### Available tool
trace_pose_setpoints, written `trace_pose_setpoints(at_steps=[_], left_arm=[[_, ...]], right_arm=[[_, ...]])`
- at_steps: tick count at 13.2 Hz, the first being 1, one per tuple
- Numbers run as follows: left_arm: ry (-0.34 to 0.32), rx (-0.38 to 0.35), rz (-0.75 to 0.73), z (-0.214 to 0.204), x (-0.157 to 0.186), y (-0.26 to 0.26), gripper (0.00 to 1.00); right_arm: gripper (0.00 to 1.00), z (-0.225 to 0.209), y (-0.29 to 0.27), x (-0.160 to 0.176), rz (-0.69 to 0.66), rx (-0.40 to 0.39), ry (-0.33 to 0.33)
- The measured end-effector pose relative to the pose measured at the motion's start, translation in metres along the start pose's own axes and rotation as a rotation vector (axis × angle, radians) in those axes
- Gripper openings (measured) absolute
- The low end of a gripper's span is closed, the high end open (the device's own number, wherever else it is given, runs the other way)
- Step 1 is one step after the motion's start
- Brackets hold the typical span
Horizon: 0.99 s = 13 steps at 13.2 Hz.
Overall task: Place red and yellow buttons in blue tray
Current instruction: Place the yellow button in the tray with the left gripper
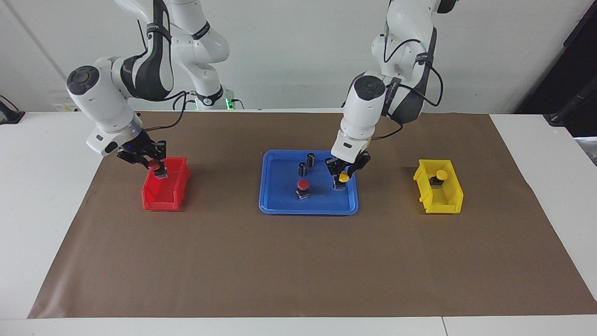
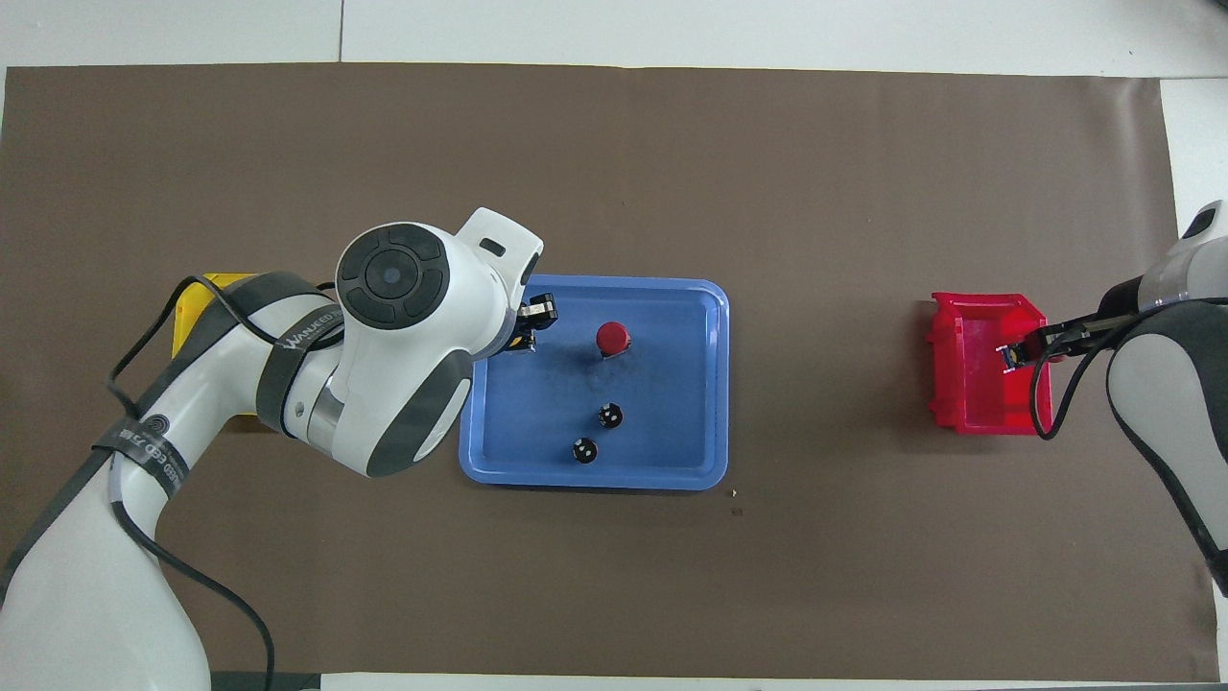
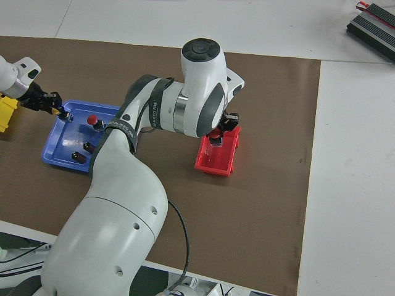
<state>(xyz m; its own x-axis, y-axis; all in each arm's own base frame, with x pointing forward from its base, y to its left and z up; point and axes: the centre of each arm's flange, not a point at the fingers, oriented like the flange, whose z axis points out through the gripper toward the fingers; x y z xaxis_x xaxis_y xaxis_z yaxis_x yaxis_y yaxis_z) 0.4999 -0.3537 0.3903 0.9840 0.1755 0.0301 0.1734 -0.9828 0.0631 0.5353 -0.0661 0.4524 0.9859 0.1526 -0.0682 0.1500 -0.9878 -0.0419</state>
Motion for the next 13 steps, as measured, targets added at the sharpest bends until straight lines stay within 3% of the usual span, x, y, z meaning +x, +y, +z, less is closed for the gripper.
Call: trace_pose_setpoints(at_steps=[4,6,8,9,11,13], left_arm=[[0.055,0.059,-0.037,0.035,-0.007,0.015,0.41],[0.056,0.078,-0.034,0.028,-0.006,0.017,0.59],[0.04,0.124,0.005,-0.011,0.008,0.009,0.85],[0.029,0.148,0.038,-0.038,0.02,-0.007,0.96],[0.009,0.178,0.116,-0.089,0.053,-0.071,1.0],[-0.012,0.19,0.194,-0.114,0.091,-0.164,1.0]], right_arm=[[0.41,-0.036,-0.043,0.02,-0.031,-0.01,0.009],[0.41,-0.057,-0.07,0.027,-0.016,-0.015,0.019],[0.41,-0.074,-0.103,0.038,0.012,-0.019,0.029],[0.41,-0.076,-0.122,0.044,0.038,-0.012,0.037],[0.41,-0.072,-0.169,0.056,0.098,0.025,0.06],[0.41,-0.06,-0.239,0.065,0.152,0.035,0.089]])
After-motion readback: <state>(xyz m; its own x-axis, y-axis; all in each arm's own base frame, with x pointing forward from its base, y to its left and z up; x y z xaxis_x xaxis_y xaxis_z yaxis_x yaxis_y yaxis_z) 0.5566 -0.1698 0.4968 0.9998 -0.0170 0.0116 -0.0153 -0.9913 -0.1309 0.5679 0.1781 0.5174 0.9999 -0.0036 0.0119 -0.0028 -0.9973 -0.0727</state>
